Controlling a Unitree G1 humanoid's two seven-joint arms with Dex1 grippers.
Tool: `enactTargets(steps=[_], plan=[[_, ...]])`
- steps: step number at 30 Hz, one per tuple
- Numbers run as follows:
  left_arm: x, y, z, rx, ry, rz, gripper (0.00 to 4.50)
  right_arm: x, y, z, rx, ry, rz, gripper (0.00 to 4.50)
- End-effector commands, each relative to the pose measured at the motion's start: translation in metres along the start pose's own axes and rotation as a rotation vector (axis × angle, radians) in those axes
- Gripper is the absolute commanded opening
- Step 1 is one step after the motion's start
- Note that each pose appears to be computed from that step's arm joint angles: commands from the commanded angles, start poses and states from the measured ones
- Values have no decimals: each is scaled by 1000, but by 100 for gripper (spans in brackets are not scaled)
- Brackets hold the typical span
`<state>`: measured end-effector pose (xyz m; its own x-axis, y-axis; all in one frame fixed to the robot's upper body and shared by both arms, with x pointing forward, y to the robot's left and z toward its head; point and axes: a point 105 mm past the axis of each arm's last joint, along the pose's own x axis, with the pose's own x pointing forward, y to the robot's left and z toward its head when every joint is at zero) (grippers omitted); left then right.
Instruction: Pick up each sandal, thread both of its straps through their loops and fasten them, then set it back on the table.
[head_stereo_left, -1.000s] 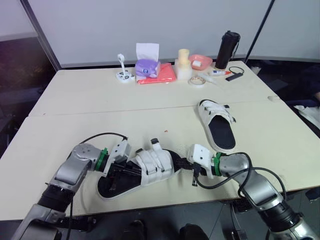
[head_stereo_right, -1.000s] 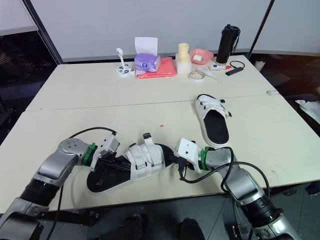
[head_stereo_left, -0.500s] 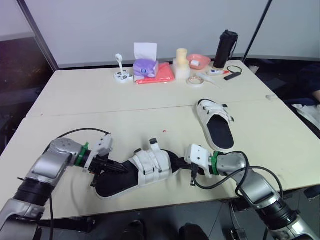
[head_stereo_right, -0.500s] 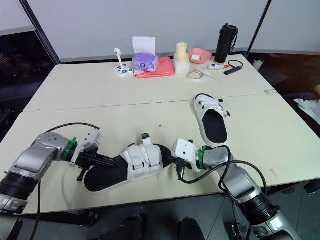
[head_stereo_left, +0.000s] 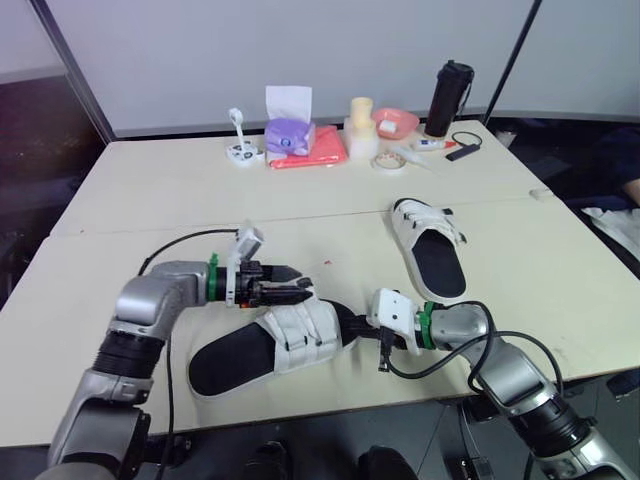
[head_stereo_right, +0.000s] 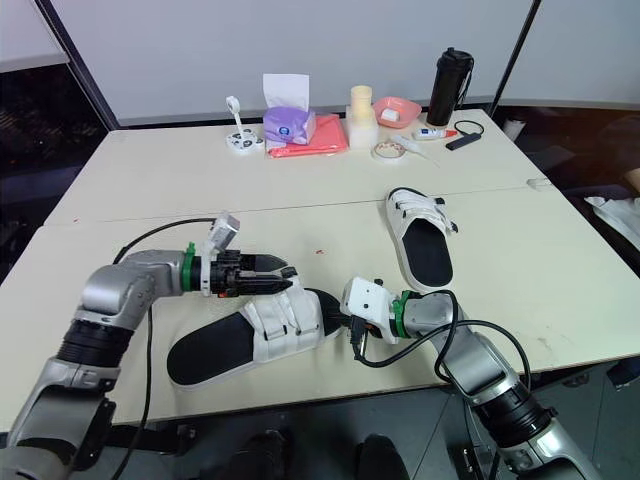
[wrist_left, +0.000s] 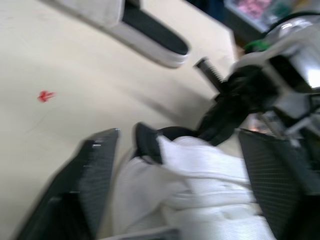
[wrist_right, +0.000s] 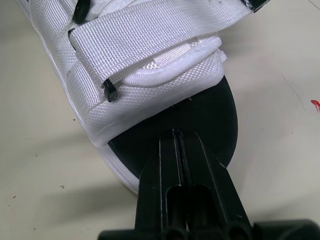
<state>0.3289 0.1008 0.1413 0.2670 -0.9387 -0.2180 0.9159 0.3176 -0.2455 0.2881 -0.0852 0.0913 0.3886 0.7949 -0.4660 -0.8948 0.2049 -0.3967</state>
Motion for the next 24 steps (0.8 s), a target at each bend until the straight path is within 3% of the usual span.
enactTargets(steps=[1, 9, 13, 16, 17, 24], plan=[[4, 4, 6, 43, -32, 53, 376, 4, 10, -6, 16, 21, 42, 0], [15, -9, 4, 3, -60, 4, 376, 4, 9, -7, 9, 26, 39, 0], [15, -13, 2, -15, -59, -6, 196, 5, 9, -7, 7, 26, 40, 0], [15, -15, 3, -19, -65, -11, 35, 6, 10, -8, 6, 28, 42, 0], [15, -16, 4, -21, -68, -14, 5, 6, 10, -8, 5, 29, 43, 0], [6, -37, 32, 0, -192, -117, 5, 6, 11, -10, 2, 34, 48, 0]])
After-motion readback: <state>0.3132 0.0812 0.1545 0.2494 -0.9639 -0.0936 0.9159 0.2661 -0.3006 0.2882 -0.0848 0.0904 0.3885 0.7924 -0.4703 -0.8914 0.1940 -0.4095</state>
